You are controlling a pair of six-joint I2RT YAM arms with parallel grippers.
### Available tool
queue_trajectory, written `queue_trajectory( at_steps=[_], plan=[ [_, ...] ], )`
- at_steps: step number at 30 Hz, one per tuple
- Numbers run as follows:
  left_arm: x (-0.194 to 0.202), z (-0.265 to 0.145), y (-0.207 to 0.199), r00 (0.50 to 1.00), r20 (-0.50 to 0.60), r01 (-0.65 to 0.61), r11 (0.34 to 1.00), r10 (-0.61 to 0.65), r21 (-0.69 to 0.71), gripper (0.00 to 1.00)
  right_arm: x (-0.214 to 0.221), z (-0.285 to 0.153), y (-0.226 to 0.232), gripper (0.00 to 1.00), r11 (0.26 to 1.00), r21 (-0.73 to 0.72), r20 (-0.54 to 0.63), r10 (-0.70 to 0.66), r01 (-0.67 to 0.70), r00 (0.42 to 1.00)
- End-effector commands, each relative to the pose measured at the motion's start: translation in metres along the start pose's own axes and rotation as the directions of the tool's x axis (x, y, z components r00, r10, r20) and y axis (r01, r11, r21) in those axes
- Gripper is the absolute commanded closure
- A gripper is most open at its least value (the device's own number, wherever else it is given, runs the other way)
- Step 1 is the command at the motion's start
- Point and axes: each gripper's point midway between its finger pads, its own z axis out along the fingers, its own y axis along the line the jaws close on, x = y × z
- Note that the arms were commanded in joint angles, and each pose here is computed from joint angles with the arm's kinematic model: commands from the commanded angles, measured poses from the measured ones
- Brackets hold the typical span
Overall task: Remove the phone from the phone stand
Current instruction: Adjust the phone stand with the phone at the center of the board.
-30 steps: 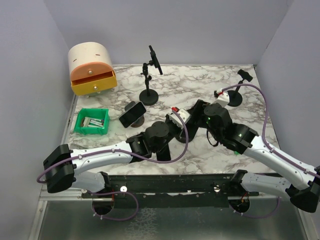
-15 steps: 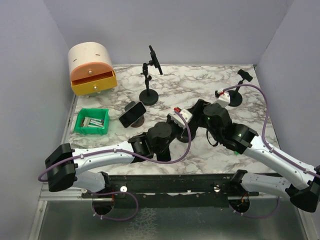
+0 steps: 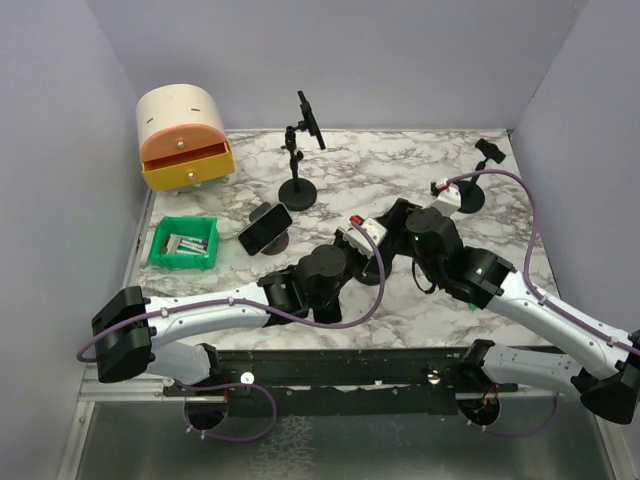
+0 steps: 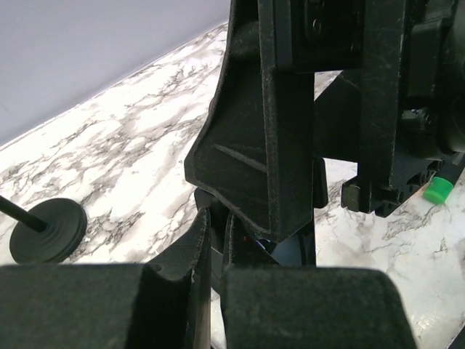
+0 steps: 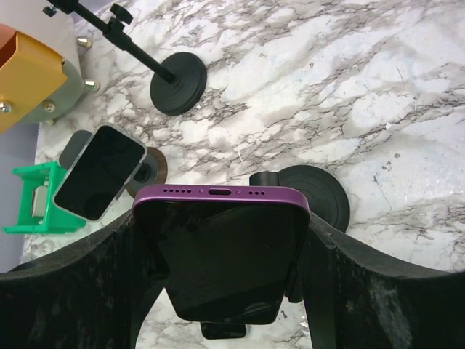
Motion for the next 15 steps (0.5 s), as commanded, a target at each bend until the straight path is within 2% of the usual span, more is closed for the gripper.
queue_trajectory(
  at_steps=[1, 15],
  plan=[
    [0.008, -0.008, 0.067, 0.994, -0.079, -0.089, 0.958, 0.070, -0.273, 1.00, 0.008, -0.010, -0.037, 1.00, 0.988, 0.110, -0.022, -0.103, 0.105, 0.994],
    [0.012, -0.009, 0.094, 0.997, -0.076, -0.013, 0.953, -0.010, -0.304, 1.00, 0.011, -0.012, -0.045, 1.00, 0.986, 0.130, -0.022, -0.107, 0.109, 0.994]
  ],
)
